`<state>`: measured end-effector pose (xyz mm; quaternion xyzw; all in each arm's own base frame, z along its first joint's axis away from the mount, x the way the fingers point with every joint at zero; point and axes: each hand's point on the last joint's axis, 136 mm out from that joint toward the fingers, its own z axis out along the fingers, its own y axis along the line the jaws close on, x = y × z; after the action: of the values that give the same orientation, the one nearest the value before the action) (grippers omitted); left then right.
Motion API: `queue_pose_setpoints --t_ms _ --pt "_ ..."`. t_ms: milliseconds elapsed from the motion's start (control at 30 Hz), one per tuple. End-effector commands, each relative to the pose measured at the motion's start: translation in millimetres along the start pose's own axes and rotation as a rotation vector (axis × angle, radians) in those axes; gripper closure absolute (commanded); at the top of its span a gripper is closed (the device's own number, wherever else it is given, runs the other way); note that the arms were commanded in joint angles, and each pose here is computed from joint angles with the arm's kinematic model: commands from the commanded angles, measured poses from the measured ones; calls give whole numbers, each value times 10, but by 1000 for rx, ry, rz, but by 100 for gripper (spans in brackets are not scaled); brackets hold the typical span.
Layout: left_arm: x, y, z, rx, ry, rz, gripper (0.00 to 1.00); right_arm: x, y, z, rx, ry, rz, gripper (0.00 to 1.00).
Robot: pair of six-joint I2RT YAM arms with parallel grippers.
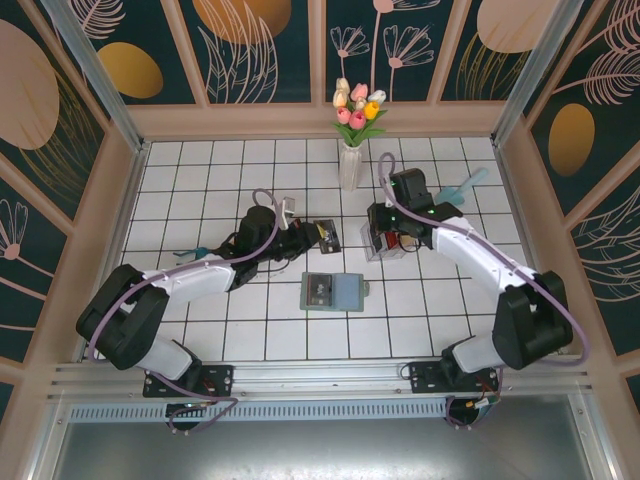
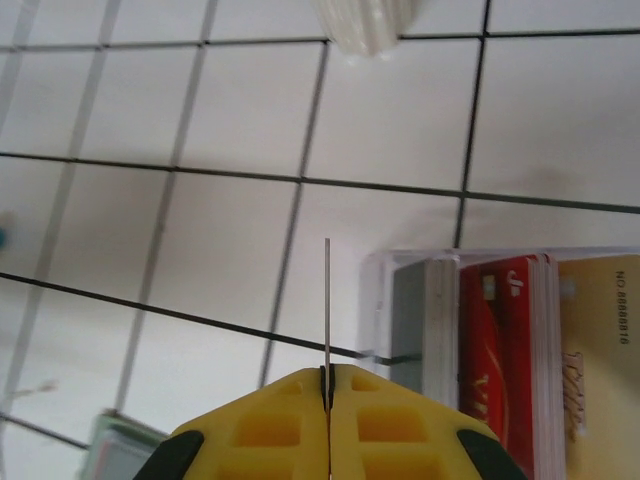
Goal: Put the credit cards into the card holder
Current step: Place the credit card in the storage box.
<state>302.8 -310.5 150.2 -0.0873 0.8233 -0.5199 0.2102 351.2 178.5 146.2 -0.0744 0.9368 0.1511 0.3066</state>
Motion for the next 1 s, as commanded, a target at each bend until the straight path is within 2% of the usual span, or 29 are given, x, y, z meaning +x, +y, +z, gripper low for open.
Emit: queue_pose_setpoints --t_ms 0,533,700,767,900,967 --pt "17 106 -43 -68 7 49 90 -82 -203 35 145 -2 -60 92" --pt "38 127 11 -72 32 43 89 205 -267 452 173 122 -94 91" --pt "70 151 21 -82 49 44 89 203 -240 443 182 114 -89 79" --pt "87 181 21 -94 57 46 89 174 -248 411 194 103 -79 71" --pt "170 249 11 -129 84 63 89 103 -308 248 252 77 -46 70" --pt "249 308 -4 -160 97 72 89 71 -213 82 222 39 -17 69"
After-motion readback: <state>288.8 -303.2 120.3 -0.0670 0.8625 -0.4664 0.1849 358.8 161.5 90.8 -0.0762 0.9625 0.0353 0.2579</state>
